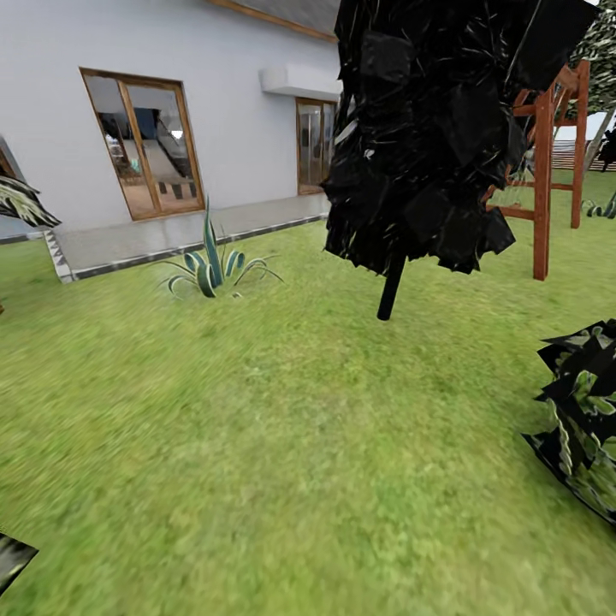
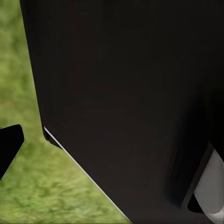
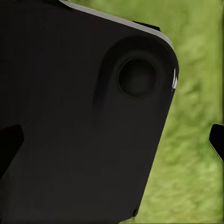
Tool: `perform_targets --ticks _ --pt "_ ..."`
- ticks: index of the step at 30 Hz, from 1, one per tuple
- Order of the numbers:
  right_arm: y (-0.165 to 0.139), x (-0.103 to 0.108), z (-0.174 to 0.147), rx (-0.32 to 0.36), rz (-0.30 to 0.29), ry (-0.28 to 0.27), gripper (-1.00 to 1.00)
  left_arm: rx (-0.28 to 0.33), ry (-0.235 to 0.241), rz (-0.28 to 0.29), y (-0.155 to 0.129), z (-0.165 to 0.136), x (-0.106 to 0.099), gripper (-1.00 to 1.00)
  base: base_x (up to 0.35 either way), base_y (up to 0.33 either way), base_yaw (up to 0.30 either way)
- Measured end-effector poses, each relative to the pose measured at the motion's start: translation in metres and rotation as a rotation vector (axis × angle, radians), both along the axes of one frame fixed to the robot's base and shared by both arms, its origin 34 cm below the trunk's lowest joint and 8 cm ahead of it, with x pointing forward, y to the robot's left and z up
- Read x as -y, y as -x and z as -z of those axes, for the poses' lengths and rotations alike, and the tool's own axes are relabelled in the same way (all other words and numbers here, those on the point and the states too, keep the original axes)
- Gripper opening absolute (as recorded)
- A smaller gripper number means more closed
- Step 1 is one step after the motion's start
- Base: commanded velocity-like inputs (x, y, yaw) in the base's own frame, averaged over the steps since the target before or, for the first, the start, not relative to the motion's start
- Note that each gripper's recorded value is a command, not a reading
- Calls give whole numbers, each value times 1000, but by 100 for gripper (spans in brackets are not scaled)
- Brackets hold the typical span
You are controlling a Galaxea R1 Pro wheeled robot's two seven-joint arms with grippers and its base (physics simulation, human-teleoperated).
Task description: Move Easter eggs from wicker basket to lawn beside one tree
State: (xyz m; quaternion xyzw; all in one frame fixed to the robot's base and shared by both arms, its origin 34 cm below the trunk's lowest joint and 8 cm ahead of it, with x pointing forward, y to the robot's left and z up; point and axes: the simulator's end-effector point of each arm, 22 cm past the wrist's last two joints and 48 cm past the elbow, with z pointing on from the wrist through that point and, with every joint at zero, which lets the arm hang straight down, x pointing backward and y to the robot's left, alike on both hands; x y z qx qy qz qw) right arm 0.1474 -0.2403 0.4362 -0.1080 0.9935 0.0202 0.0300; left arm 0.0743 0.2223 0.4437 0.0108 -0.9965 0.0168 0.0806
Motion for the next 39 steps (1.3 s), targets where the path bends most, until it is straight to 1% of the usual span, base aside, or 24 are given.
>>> perform_targets --ticks 5,11,13,32,39 --pt "0 0 0 0 2 0 100 0 0 0 0 0 0 100 339 76 -10" --pt "0 1 0 0 2 1 100 0 0 0 0 0 0 100 339 76 -123" --pt "1 2 0 -4 -8 -1 100 0 1 0 0 0 1 100 340 76 -5" --pt "1 1 0 -2 -5 -2 100 1 0 0 0 0 0 100 339 73 0" --pt "0 1 0 -3 3 -1 100 2 -1 -3 -1 0 0 100 92 7 -70"
